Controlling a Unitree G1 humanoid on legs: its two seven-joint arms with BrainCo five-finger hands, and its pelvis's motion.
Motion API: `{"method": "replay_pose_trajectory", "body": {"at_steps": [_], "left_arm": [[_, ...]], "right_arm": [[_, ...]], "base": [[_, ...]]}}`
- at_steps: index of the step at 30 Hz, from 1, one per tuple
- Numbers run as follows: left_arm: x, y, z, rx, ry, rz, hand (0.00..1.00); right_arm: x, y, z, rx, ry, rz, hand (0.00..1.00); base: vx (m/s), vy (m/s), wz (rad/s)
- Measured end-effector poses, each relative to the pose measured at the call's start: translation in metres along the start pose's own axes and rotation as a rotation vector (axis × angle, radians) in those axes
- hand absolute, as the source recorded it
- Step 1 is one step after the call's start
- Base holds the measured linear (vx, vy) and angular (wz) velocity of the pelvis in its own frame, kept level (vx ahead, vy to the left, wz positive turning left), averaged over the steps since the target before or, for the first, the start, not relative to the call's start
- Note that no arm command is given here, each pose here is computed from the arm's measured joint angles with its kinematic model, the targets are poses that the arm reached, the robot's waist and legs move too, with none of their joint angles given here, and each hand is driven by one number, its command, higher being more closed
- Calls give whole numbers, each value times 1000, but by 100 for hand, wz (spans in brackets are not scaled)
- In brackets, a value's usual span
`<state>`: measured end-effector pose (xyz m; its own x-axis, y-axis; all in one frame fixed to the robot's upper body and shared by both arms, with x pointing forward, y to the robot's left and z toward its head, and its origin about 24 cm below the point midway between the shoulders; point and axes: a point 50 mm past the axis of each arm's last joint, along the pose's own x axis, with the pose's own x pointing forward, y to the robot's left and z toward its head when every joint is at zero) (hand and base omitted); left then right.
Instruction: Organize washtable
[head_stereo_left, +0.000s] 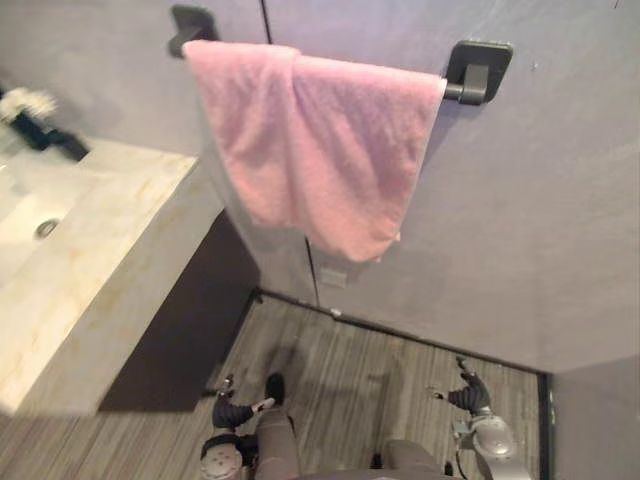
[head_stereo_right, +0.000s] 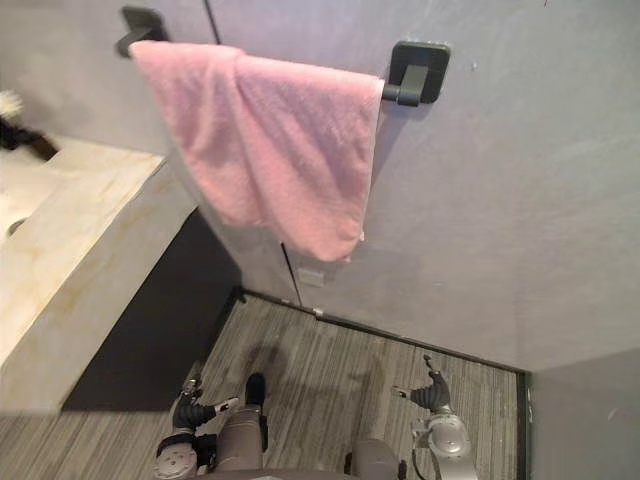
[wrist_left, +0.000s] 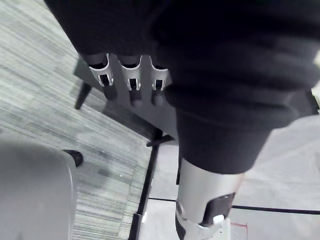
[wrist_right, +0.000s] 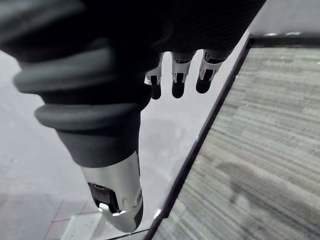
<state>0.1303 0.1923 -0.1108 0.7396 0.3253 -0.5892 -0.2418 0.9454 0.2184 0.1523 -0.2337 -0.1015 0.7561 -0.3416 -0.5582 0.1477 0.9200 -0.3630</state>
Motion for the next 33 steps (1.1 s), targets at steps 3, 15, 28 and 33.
{"method": "replay_pose_trajectory", "body": {"at_steps": [3, 15, 28, 33], "left_arm": [[-2, 5, 1, 5, -11, 9, 0], [0, 18, -12, 56, 46, 19, 0], [2, 24, -19, -35, 97, 73, 0], [-3, 37, -33, -91, 158, 145, 0]], "right_arm": [[-1, 0, 1, 6, -4, -3, 0], [3, 7, -4, 99, 45, -16, 0], [1, 2, -28, 45, 152, -39, 0], [9, 8, -14, 56, 117, -22, 0]], "base": [[-327, -182, 74], [-148, 79, 70], [-136, 152, 111], [64, 376, 92]]}}
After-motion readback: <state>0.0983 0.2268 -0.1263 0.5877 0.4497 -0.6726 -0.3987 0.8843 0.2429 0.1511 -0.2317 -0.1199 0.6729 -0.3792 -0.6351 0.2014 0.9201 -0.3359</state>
